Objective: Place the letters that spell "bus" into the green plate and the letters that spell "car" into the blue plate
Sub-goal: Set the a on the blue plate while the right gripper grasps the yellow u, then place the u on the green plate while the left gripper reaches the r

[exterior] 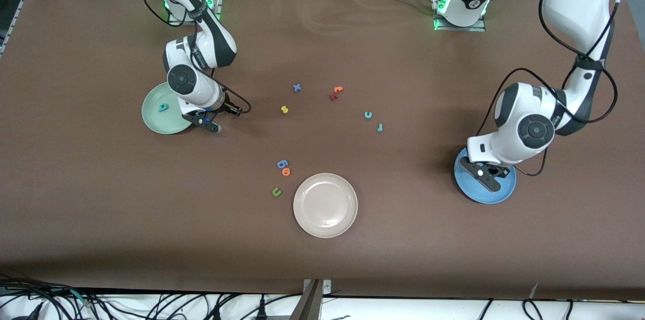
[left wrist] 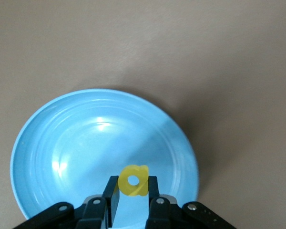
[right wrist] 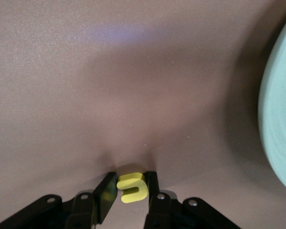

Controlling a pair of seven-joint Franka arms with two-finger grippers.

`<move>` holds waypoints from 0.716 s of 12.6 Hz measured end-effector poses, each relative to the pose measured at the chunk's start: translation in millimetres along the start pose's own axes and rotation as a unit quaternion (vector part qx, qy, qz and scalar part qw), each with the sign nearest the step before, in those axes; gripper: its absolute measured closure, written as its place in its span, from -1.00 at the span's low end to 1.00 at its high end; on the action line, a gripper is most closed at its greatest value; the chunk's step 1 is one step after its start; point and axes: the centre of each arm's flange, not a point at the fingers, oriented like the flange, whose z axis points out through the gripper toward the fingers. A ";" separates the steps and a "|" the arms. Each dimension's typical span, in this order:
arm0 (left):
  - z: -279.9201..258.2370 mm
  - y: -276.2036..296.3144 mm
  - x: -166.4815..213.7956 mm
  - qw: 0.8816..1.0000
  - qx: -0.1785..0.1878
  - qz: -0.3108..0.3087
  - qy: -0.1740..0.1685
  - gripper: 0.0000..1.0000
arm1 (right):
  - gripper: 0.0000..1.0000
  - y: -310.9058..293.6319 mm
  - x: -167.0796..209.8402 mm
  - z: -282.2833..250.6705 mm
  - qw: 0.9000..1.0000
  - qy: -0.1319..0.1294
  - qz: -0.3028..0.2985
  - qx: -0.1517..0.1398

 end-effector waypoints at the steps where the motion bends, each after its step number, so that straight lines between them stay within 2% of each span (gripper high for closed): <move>1: 4.3 -5.6 -0.3 1.000 -0.001 -0.002 0.001 0.15 | 0.39 0.0 -0.7 -2.4 1.000 0.000 0.000 0.000; 4: -5.9 -14.8 5.3 1.000 0.006 -0.004 0.013 -0.49 | 0.42 0.1 -0.8 -2.3 1.000 0.000 0.000 0.000; 6: -8.1 -8.1 11.9 1.000 -0.004 -0.008 0.022 -0.97 | 0.42 -2.6 0.9 -12.6 1.000 -0.003 0.000 -0.002; 9: -8.0 30.7 40.4 0.999 -0.035 -0.007 0.037 -1.00 | 0.44 9.0 18.7 -71.7 1.000 -0.015 0.015 -0.015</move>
